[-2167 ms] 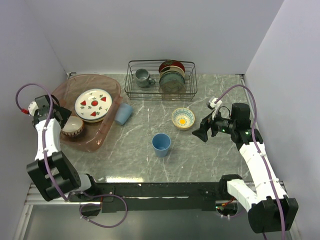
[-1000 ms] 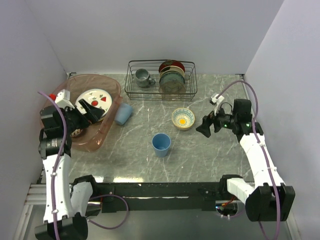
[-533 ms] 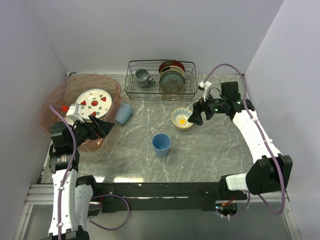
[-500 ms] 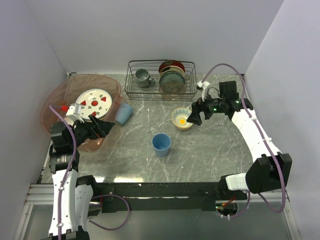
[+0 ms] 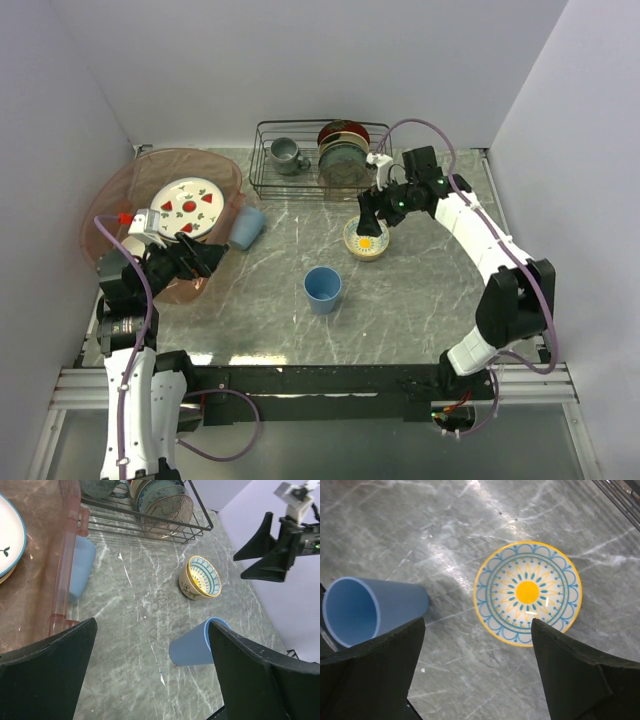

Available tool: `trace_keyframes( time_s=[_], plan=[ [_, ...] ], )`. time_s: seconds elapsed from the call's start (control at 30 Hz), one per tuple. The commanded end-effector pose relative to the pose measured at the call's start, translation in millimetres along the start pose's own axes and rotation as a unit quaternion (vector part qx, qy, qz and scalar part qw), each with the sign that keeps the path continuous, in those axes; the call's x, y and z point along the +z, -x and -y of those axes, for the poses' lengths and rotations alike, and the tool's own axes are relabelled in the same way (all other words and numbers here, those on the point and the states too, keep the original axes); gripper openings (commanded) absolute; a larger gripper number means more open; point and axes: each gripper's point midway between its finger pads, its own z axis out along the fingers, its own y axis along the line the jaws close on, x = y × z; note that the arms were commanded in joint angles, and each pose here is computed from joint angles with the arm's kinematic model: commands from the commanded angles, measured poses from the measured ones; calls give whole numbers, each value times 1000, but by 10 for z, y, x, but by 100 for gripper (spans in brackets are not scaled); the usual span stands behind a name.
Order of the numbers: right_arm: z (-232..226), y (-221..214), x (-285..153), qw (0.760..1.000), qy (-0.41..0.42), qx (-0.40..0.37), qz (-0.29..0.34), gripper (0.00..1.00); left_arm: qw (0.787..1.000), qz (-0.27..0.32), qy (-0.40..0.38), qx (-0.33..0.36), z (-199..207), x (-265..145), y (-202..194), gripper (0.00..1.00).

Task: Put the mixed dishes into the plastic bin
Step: Pick up the bowl from the center of the board.

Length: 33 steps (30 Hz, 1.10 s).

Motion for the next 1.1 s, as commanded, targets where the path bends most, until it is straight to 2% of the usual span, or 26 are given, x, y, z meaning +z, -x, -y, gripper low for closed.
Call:
trace_keyframes(
  time_s=[0.0,0.13,0.17,0.37,0.6,0.87,1.07],
  plan=[
    [159,124,41,999,-37,6,-3,90,999,22,-10,29,49,-12,100,99],
    [306,39,155,998,-56,19,-28,79,999,21,-10,29,51,-12,100,99],
    [347,-8,216,997,-61,23,-37,73,999,21,-10,30,50,-12,100,99],
    [698,-154,346,989,-127,33,-68,61,999,21,-11,30,55,-14,100,99],
    [950,-258,419,979,-177,31,-93,58,999,22,-10,31,51,-15,98,99],
    [1070,-433,572,975,-181,42,-124,57,999,21,-12,31,62,-17,99,99],
    [1099,-461,557,973,-189,40,-127,38,999,22,-14,33,71,-21,103,99]
  ],
)
